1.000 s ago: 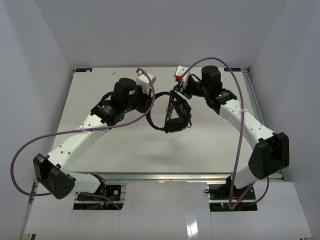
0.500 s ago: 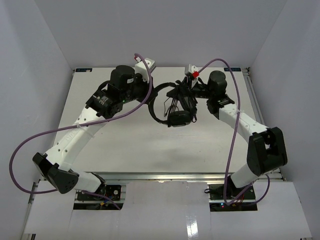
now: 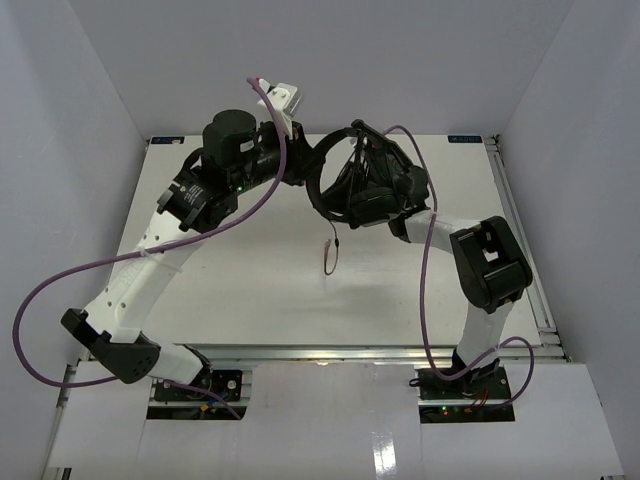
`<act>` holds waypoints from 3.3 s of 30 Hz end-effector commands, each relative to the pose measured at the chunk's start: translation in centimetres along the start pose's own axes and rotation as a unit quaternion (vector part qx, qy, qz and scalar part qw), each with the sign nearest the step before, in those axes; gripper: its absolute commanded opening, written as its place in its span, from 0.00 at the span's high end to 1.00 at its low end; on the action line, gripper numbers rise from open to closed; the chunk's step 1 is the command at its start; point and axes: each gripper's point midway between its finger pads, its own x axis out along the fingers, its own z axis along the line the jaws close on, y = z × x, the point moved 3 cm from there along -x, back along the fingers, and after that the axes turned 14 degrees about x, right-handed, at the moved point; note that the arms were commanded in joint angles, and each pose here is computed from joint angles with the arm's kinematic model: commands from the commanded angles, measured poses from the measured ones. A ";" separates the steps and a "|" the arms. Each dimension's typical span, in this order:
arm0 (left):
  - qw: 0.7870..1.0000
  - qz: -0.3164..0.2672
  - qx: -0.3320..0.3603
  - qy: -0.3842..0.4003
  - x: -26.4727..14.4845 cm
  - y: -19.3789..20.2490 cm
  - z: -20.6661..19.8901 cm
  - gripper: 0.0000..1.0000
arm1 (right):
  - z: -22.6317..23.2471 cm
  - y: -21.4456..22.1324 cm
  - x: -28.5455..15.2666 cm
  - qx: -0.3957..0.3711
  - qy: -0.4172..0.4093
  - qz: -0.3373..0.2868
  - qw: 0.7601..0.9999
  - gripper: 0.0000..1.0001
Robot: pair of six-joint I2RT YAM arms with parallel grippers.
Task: Wrap the headphones
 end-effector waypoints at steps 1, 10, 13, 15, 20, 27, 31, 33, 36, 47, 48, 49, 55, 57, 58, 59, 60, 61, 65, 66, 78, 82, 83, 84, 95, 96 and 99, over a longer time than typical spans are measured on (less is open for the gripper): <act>0.997 -0.082 -0.008 0.005 -2.2 -5.0 -0.7 1.00 | 3.5 0.5 0.8 -0.077 -0.044 -0.010 0.996 0.78; 0.987 -0.147 0.004 -0.068 -3.5 -10.7 1.4 1.00 | 3.8 8.1 1.1 -0.054 -0.021 0.060 0.997 0.73; 0.976 -0.176 0.013 -0.124 -4.7 -13.0 2.9 1.00 | 4.2 9.3 0.9 -0.071 -0.017 0.073 0.995 0.71; 0.973 -0.181 0.019 -0.144 -4.9 -13.5 3.6 1.00 | 4.4 9.8 0.6 -0.077 -0.010 0.081 0.994 0.71; 0.965 -0.173 0.030 -0.196 -4.8 -13.3 5.2 1.00 | 5.0 10.8 -0.3 -0.086 -0.006 0.102 0.991 0.75; 0.951 -0.117 0.057 -0.279 -3.2 -10.1 8.4 1.00 | 4.1 11.5 -2.3 -0.122 0.089 0.142 0.978 0.92; 0.942 -0.071 0.076 -0.321 -1.8 -6.8 11.1 1.00 | 3.2 8.5 -3.8 -0.204 0.198 0.167 0.944 0.92; 0.941 -0.039 0.076 -0.328 -0.5 -4.1 12.7 1.00 | 3.2 8.5 -5.3 -0.211 0.253 0.195 0.924 0.92; 0.939 -0.003 0.069 -0.336 0.8 -0.9 15.1 1.00 | 3.9 7.0 -6.8 -0.284 0.316 0.221 0.878 0.92; 0.931 0.137 0.071 -0.330 6.1 10.9 18.9 1.00 | 7.2 4.5 -9.7 -0.439 0.413 0.360 0.712 0.92; 0.932 0.141 0.068 -0.328 6.4 11.3 19.1 1.00 | 7.2 5.1 -9.5 -0.443 0.399 0.376 0.709 0.92; 0.932 0.147 0.065 -0.325 6.8 11.9 19.4 1.00 | 7.3 5.5 -9.3 -0.458 0.387 0.389 0.699 0.92; 0.939 0.197 0.056 -0.276 8.7 16.8 18.6 1.00 | 8.1 -1.6 -10.1 -0.562 0.477 0.336 0.587 0.92; 0.944 0.208 0.057 -0.249 8.8 18.5 17.8 1.00 | 8.9 -4.4 -10.3 -0.585 0.505 0.300 0.559 0.92; 0.947 0.212 0.058 -0.234 8.7 19.1 17.3 1.00 | 9.1 -5.4 -10.2 -0.596 0.514 0.284 0.547 0.92; 0.950 0.214 0.060 -0.220 8.5 19.5 16.8 1.00 | 9.3 -6.2 -10.3 -0.607 0.521 0.271 0.536 0.92; 0.952 0.214 0.066 -0.207 8.3 19.6 16.2 1.00 | 9.4 -6.6 -10.1 -0.615 0.522 0.264 0.529 0.92; 0.957 0.207 0.069 -0.192 8.0 19.2 15.3 1.00 | 9.1 -6.8 -10.0 -0.622 0.522 0.265 0.519 0.92; 0.964 0.208 0.105 -0.127 6.9 19.6 11.2 1.00 | 7.7 -7.3 -8.7 -0.650 0.511 0.265 0.496 0.92; 0.966 0.212 0.108 -0.105 7.0 19.7 9.8 1.00 | 7.3 -7.3 -8.3 -0.655 0.504 0.267 0.496 0.92; 0.971 0.220 0.059 0.065 2.0 21.2 -0.8 1.00 | 3.2 -5.0 -6.9 -0.671 0.468 0.290 0.497 0.91; 0.972 0.218 0.057 0.073 1.2 21.0 -1.2 1.00 | 3.2 -5.8 -8.0 -0.669 0.481 0.288 0.488 0.91; 0.971 0.219 0.057 0.078 1.1 21.1 -1.3 1.00 | 3.2 -6.1 -8.4 -0.668 0.485 0.287 0.486 0.90; 0.970 0.220 0.056 0.084 1.0 21.2 -1.5 1.00 | 3.2 -6.4 -8.7 -0.667 0.488 0.287 0.484 0.90; 0.969 0.193 0.065 0.137 -0.8 20.0 -3.5 1.00 | 1.2 -4.7 -8.2 -0.634 0.442 0.282 0.569 0.75; 0.969 0.193 0.064 0.140 -0.8 20.0 -3.6 1.00 | 1.1 -4.6 -8.1 -0.630 0.439 0.281 0.576 0.74; 0.968 0.191 0.063 0.149 -0.9 20.0 -3.9 1.00 | 0.8 -4.3 -7.9 -0.615 0.427 0.275 0.603 0.69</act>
